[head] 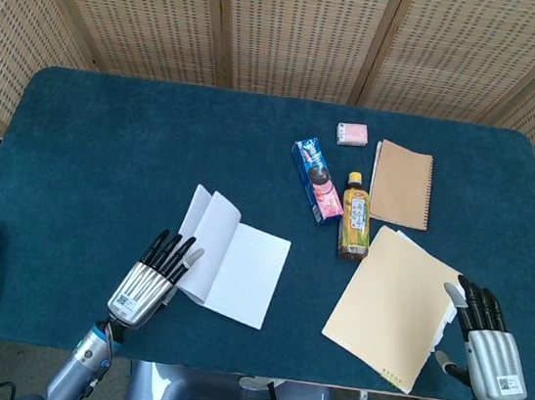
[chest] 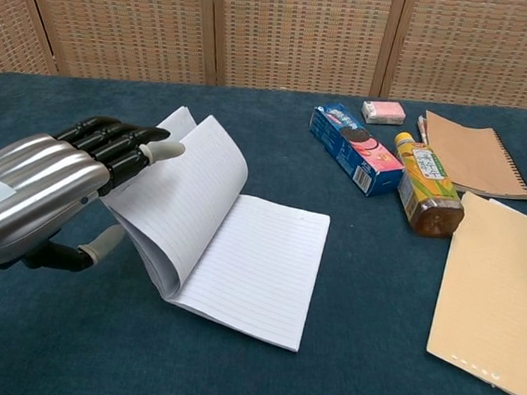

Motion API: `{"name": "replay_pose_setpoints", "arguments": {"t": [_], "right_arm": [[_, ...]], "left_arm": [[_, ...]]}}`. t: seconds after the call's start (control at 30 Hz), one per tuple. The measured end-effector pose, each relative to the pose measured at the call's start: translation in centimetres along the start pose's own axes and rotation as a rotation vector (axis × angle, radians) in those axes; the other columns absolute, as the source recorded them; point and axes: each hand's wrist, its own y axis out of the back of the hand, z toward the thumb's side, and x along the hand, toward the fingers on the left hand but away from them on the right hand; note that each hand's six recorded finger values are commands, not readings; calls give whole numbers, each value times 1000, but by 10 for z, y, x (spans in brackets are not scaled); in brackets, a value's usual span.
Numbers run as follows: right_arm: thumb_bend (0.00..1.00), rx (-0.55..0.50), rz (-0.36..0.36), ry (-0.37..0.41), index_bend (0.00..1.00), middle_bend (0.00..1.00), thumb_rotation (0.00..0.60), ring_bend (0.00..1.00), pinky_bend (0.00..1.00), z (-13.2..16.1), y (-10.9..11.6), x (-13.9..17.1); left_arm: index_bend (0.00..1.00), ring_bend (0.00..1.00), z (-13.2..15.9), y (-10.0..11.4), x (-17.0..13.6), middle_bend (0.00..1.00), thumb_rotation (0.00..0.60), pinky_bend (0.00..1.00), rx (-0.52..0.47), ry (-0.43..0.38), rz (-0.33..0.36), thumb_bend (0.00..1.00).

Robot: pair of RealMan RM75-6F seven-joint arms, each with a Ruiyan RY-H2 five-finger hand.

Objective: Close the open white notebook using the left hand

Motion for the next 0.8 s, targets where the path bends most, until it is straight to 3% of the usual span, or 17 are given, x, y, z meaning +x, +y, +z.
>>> {"name": "replay_pose_setpoints", "arguments": {"t": [0.4,0.8], "right_arm": [[90,-4,0,-6,25,0,600,0,0,-1,2,0],[90,0,5,-10,26,0,600,0,0,-2,1,0]], "left_arm": [[0,0,20,18,13,0,600,0,-4,-79,61,494],[0,0,7,13,8,0,600,0,-12,-49,24,461]]}}
